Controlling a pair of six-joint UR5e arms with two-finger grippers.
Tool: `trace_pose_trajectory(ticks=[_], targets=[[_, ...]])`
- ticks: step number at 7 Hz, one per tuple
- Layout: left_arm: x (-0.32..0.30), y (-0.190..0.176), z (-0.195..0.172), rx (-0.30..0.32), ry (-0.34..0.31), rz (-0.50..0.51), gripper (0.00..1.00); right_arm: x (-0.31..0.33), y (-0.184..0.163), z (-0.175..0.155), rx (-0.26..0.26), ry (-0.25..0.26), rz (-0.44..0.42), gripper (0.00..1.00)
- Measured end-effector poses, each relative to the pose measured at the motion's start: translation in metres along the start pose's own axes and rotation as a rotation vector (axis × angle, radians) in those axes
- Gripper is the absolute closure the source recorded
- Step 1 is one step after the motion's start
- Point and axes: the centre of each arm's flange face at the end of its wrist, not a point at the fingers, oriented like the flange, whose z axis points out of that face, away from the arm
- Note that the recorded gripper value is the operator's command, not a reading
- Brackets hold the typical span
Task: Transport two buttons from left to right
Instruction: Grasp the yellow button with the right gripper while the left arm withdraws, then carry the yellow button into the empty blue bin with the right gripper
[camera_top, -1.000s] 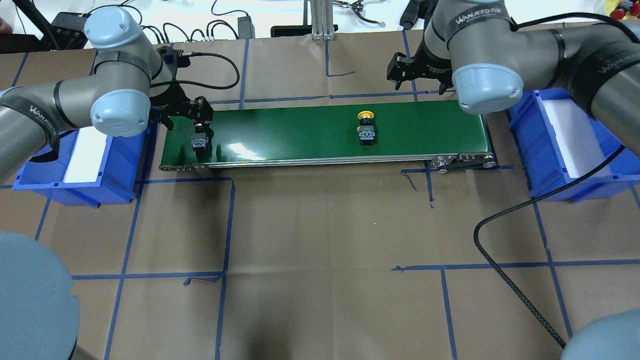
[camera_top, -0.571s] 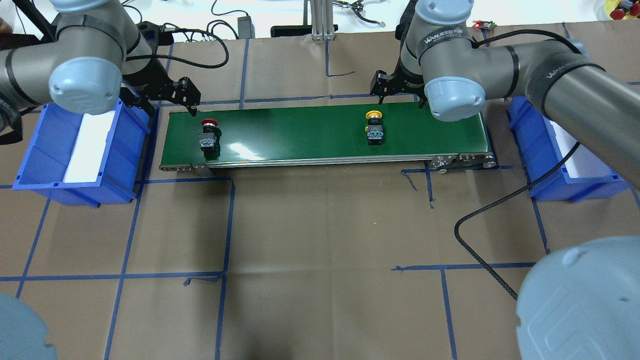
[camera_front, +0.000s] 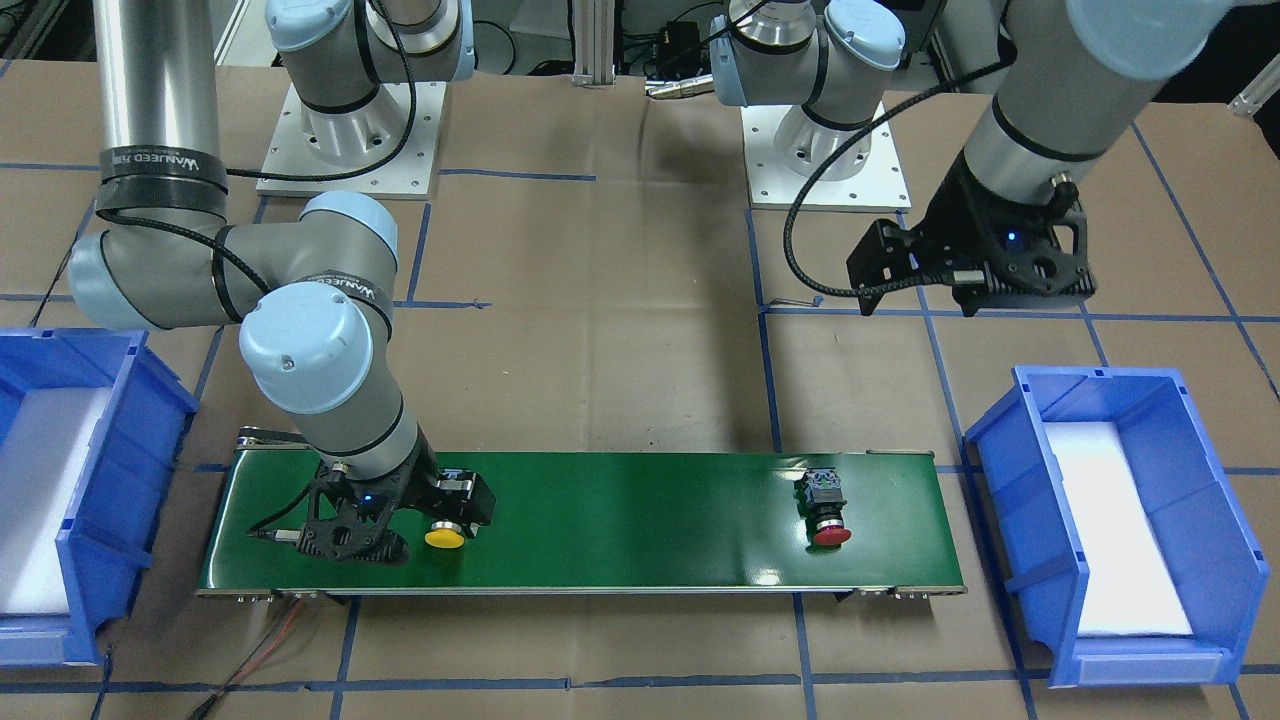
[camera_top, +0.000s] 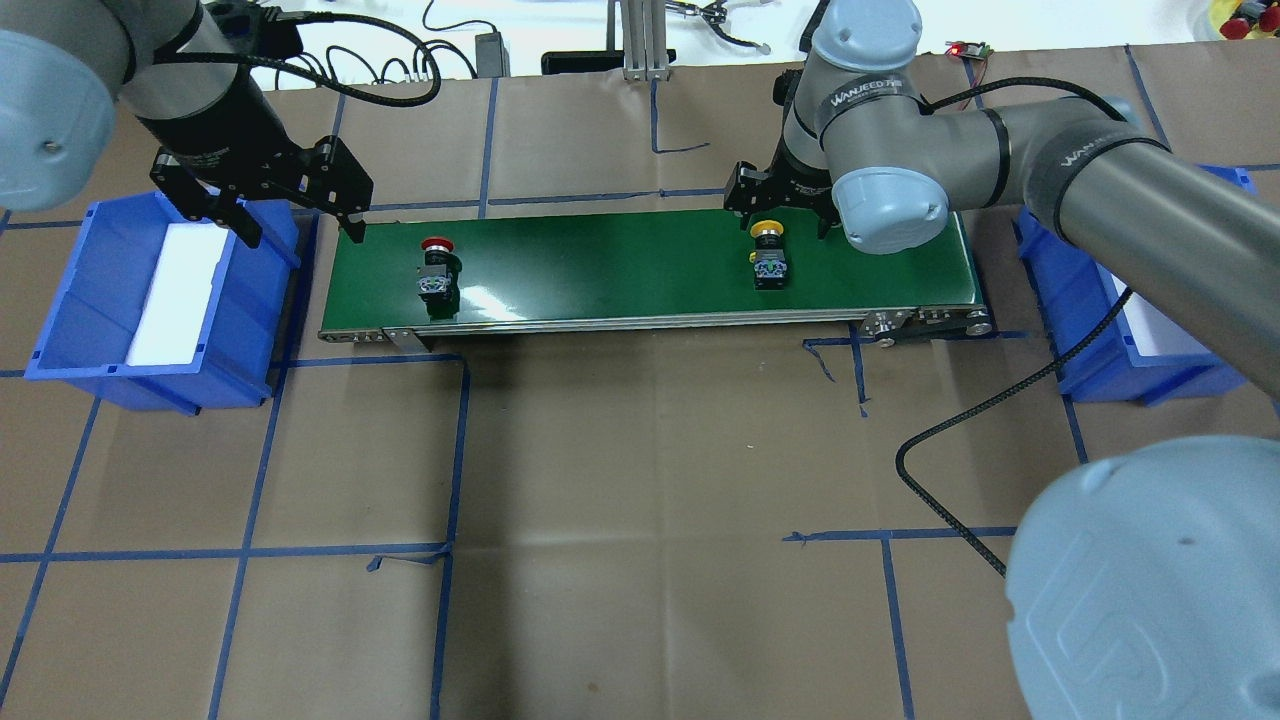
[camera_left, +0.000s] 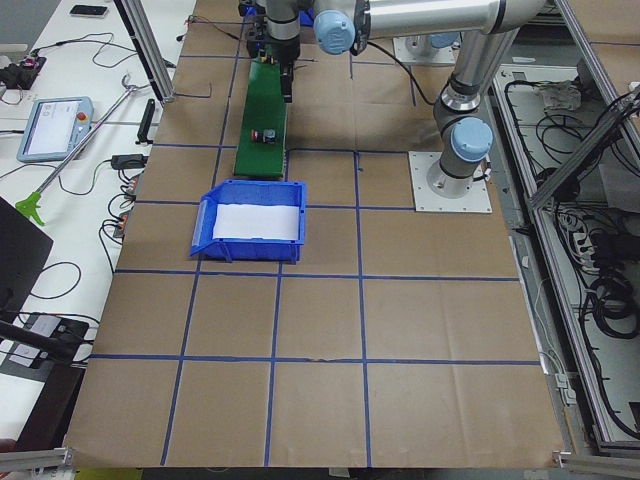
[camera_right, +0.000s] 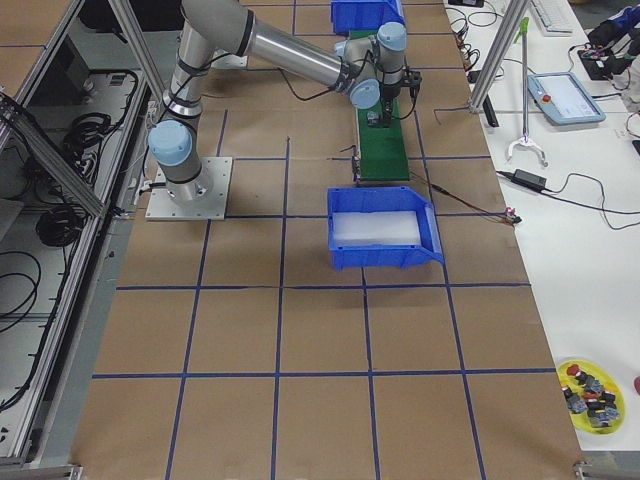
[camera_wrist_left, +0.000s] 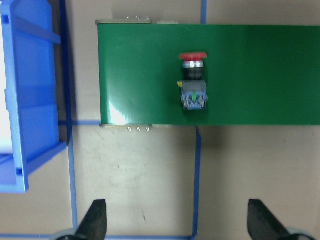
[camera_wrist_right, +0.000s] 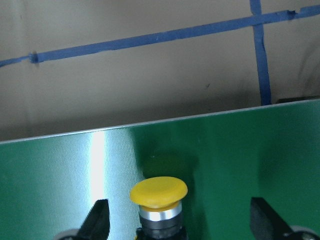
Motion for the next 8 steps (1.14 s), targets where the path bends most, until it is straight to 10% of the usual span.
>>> trace_pose_trajectory(ticks=[3,5,8], targets=[[0.006,0.019,-0.014,-0.007,-0.001,-0.002,0.0,0.004,0.006,0.016,-0.066,0.02,-0.006,0.9],[0.006,0.018,-0.013,-0.01,-0.001,-0.003,0.0,0.01,0.01,0.015,-0.144,0.038,-0.073,0.95],[0.006,0.018,-0.013,-0.005,-0.001,-0.003,0.0,0.06,-0.032,-0.061,-0.07,0.1,-0.217,0.93]])
